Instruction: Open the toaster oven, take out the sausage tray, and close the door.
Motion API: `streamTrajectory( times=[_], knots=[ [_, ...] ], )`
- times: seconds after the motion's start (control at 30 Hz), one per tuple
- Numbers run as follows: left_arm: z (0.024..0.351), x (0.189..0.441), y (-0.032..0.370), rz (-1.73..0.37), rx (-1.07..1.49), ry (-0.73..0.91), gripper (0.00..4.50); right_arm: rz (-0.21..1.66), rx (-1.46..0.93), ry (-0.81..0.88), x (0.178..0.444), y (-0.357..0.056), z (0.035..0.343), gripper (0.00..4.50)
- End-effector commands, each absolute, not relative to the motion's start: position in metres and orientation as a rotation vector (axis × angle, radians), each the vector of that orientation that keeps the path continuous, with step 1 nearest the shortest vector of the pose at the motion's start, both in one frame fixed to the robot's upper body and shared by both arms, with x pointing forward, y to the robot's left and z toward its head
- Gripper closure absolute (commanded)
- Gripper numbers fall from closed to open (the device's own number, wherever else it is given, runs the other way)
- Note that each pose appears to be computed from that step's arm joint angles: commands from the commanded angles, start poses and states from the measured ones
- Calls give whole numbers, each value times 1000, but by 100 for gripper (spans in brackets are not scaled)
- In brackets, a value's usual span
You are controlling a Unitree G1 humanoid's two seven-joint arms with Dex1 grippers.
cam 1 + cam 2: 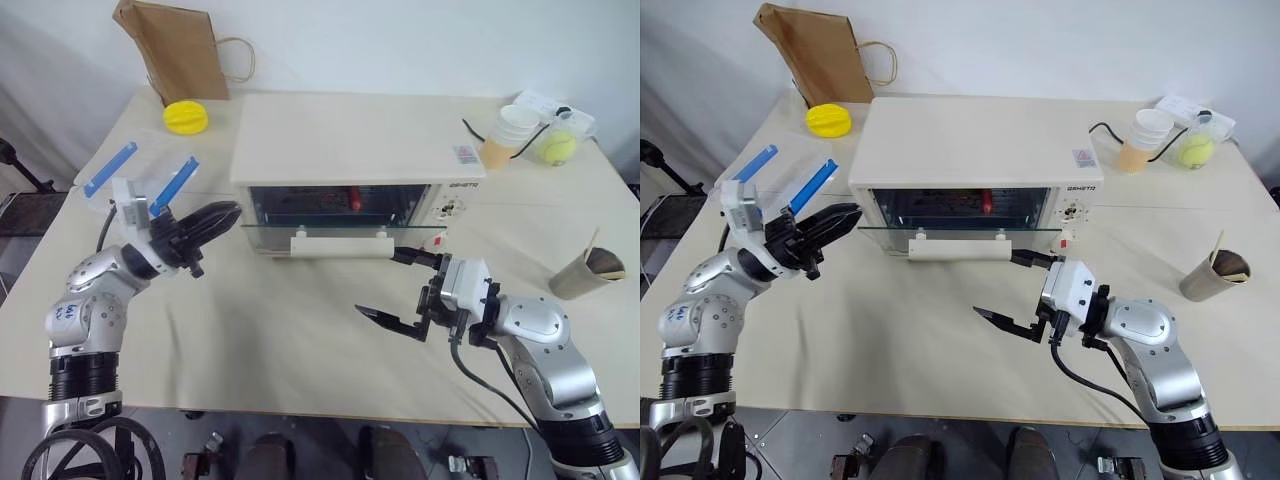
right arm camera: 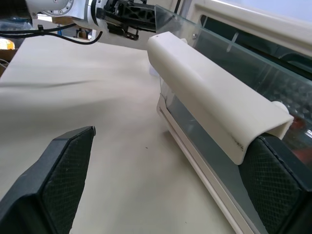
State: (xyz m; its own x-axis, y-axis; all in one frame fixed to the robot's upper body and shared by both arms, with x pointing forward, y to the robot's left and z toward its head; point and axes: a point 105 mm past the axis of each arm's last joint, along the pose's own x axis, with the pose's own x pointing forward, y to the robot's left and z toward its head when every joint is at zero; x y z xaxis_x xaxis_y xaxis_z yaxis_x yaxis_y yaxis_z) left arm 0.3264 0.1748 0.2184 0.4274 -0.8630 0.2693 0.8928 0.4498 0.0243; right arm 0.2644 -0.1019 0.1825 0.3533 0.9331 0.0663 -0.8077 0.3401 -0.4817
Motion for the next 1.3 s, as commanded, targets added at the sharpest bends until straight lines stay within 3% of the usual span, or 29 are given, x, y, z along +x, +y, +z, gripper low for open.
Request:
streamTrajectory(
  times=[0.03,0.33,0.57,0.73,0.87,0.93,1.2,1.3],
  knots=[
    [223,326,159,-1170,-88,-278,447,1160,-432,-406,261,-103,191,0],
    [209,324,142,-1255,-71,-236,447,1074,-430,-365,255,-117,183,0],
    [183,317,136,-1343,18,-155,447,778,-476,-144,227,-195,149,0],
    [163,314,136,-1351,80,-114,447,621,-563,-68,207,-236,148,0],
    [139,319,138,-1291,175,-74,447,604,-652,-148,213,-224,175,0],
    [134,319,137,-1279,186,-78,447,654,-756,-99,215,-215,172,0],
    [129,322,152,-1159,160,-129,447,645,-800,-249,263,-144,199,0],
    [135,321,160,-1125,144,-167,390,602,-850,-305,288,-126,205,0]
  ],
)
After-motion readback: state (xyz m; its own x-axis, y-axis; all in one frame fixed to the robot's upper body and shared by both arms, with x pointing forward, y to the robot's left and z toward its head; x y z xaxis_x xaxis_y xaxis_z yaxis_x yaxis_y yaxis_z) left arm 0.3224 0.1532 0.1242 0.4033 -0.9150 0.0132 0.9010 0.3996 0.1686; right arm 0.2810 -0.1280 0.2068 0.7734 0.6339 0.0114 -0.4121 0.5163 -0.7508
